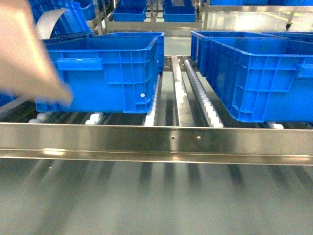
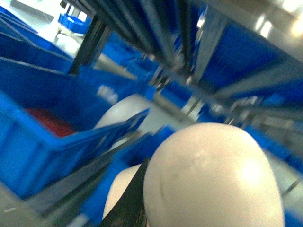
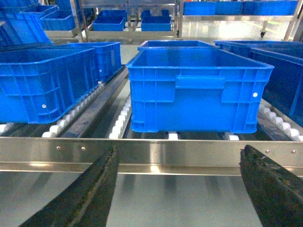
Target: Place part in tray to right shelf
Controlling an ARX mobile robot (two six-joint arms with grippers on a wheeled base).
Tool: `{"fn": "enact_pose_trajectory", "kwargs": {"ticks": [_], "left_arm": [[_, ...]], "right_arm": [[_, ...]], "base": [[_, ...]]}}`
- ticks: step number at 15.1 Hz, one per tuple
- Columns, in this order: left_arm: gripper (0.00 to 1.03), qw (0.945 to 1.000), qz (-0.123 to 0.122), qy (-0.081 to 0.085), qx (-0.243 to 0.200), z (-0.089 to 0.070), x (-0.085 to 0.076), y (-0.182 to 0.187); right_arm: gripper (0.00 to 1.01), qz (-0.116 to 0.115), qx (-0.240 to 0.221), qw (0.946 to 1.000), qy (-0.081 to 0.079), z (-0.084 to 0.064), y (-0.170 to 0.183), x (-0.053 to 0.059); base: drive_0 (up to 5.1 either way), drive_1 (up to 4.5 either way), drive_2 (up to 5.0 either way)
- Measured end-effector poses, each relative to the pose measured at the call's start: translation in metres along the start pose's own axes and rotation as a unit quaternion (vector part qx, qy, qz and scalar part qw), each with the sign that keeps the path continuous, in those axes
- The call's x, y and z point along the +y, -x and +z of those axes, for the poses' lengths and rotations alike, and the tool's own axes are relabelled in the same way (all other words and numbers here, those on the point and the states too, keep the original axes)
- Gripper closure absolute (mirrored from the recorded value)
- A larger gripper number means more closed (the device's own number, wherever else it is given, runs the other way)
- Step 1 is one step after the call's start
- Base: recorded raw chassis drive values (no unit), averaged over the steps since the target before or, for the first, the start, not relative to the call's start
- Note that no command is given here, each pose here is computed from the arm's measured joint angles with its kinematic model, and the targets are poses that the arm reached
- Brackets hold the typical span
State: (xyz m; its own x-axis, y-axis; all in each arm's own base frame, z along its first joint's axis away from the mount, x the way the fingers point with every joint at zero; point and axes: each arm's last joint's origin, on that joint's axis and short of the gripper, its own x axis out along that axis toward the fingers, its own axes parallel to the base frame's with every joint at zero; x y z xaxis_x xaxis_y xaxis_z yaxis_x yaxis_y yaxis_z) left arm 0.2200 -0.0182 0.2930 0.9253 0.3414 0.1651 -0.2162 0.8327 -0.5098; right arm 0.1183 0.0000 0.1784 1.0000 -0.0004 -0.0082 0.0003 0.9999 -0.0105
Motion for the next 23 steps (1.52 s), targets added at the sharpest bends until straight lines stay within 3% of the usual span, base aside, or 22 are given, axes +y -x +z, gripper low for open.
{"fn": "enact_pose_trajectory", "kwargs": {"ticks": [1,2,3,4,5,6,7,8,9,11,14,23], "left_arm": [[0.87,0.9908,-0.018,-0.112,0.075,-0.019,0.024,0.011],[0.87,0.9677,-0.077,-0.188,0.149,-0.046,0.04,0.024],[0.87,0.95,-0.129,-0.216,0.184,-0.059,0.046,0.034],[0.87,0.9498,-0.153,-0.223,0.158,-0.054,0.046,0.041],[0.87,0.9554,-0.149,-0.227,0.117,-0.042,0.048,0.045],[0.87,0.9544,-0.143,-0.237,0.11,-0.041,0.059,0.05],[0.87,0.9516,-0.14,-0.242,0.128,-0.049,0.071,0.057],[0.87,0.948,-0.135,-0.246,0.151,-0.058,0.079,0.064],[0.87,0.9481,-0.14,-0.244,0.147,-0.06,0.082,0.071],[0.87,0.9511,-0.146,-0.242,0.125,-0.055,0.082,0.076],[0.87,0.9484,-0.141,-0.245,0.144,-0.065,0.093,0.09],[0.87,0.951,-0.147,-0.243,0.123,-0.063,0.1,0.109]], "right_arm": [[0.32,0.001,-0.007,1.0,0.0,0.001,0.002,0.0],[0.45,0.0,-0.008,1.0,0.0,0.0,0.003,0.0],[0.56,0.0,-0.004,1.0,0.0,-0.002,0.004,0.0],[0.69,0.0,-0.005,1.0,0.0,-0.009,0.005,0.0],[0.82,0.0,-0.011,0.9999,0.0,-0.008,0.006,0.0],[0.95,0.0,-0.012,0.9999,0.0,-0.008,0.008,0.0],[0.99,0.0,-0.01,0.9999,0.0,-0.008,0.009,0.0],[0.99,0.0,-0.011,0.9999,0.0,-0.008,0.01,0.0],[0.99,0.0,0.011,0.9999,0.0,-0.013,0.015,0.0],[0.99,0.0,-0.017,0.9999,0.0,-0.008,0.021,0.0],[0.99,0.0,-0.005,1.0,0.0,-0.011,0.021,0.0],[0.99,0.0,-0.006,1.0,0.0,-0.011,0.021,0.0]], "base": [[0.0,0.0,0.0],[0.0,0.0,0.0],[0.0,0.0,0.0],[0.0,0.0,0.0],[0.0,0.0,0.0],[0.0,0.0,0.0],[0.0,0.0,0.0],[0.0,0.0,0.0],[0.0,0.0,0.0],[0.0,0.0,0.0],[0.0,0.0,0.0],[0.0,0.0,0.0]]}}
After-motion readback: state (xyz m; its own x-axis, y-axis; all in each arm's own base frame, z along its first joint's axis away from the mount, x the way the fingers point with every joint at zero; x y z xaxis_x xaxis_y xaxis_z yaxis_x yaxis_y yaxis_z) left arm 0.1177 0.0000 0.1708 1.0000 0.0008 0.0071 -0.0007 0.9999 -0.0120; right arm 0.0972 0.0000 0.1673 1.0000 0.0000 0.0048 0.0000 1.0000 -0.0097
